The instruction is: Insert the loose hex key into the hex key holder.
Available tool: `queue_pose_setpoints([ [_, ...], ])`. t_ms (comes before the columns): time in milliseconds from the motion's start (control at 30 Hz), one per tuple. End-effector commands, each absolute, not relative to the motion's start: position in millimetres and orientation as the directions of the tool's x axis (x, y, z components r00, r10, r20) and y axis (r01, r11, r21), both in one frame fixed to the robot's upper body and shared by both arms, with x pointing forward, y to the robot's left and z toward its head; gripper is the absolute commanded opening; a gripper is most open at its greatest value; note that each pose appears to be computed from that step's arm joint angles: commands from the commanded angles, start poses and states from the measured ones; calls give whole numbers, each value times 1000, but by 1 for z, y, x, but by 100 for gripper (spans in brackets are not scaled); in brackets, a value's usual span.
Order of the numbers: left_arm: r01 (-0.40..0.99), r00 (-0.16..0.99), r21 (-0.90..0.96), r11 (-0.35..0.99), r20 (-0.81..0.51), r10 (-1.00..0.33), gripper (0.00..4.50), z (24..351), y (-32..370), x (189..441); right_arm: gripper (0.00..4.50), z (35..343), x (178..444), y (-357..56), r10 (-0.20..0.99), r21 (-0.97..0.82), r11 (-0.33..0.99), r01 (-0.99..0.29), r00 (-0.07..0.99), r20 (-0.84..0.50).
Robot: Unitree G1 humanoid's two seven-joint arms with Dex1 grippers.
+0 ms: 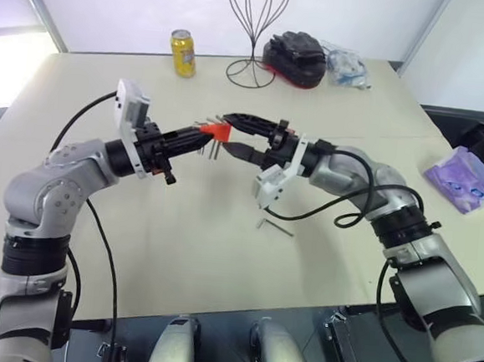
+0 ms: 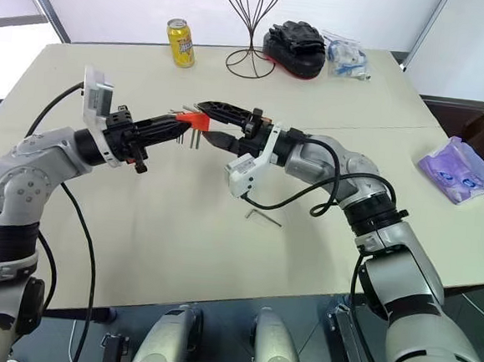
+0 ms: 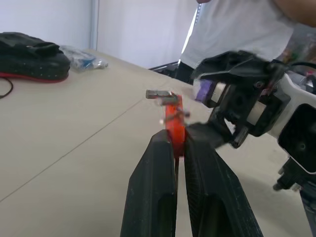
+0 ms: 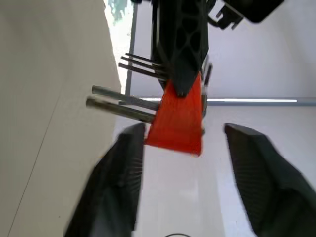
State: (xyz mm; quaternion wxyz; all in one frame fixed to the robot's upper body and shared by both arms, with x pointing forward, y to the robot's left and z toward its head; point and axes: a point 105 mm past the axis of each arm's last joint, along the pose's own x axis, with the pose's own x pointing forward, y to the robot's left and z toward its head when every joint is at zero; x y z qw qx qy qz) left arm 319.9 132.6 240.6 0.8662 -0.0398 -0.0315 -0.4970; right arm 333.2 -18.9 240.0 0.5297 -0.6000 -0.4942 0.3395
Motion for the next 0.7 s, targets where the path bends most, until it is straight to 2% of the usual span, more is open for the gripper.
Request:
queue_pose_setpoints([
  [33, 867, 493, 13, 498, 116, -862, 0, 253, 130, 318, 449, 252, 327, -17, 955, -965, 85, 250, 256, 151],
  [167, 861, 500, 35, 507, 111, -859, 0, 253, 131, 318, 449, 248, 330, -21, 950, -974, 50, 222, 289, 115],
  [200, 858, 505, 45, 512, 111, -856, 0, 254, 132, 318, 449, 244, 335, -26, 943, -984, 29, 178, 322, 86],
  [267, 844, 521, 77, 531, 120, -845, 0, 257, 135, 318, 449, 235, 354, -44, 898, -1000, 4, 3, 440, 5],
  [333, 831, 533, 106, 547, 132, -836, 0, 259, 137, 317, 449, 233, 368, -61, 848, -983, 44, -176, 527, -56],
  [400, 819, 544, 125, 559, 140, -828, 0, 259, 138, 315, 449, 228, 375, -77, 803, -921, 84, -381, 573, -164],
  [467, 813, 551, 126, 568, 149, -821, 0, 258, 138, 312, 449, 214, 367, -92, 778, -822, 52, -567, 539, -323],
  [533, 808, 556, 122, 576, 161, -815, 0, 258, 138, 309, 449, 202, 354, -105, 749, -718, 5, -696, 478, -458],
  [700, 796, 570, 122, 593, 178, -802, 0, 259, 139, 305, 449, 183, 330, -119, 689, -506, 25, -862, 382, -616],
])
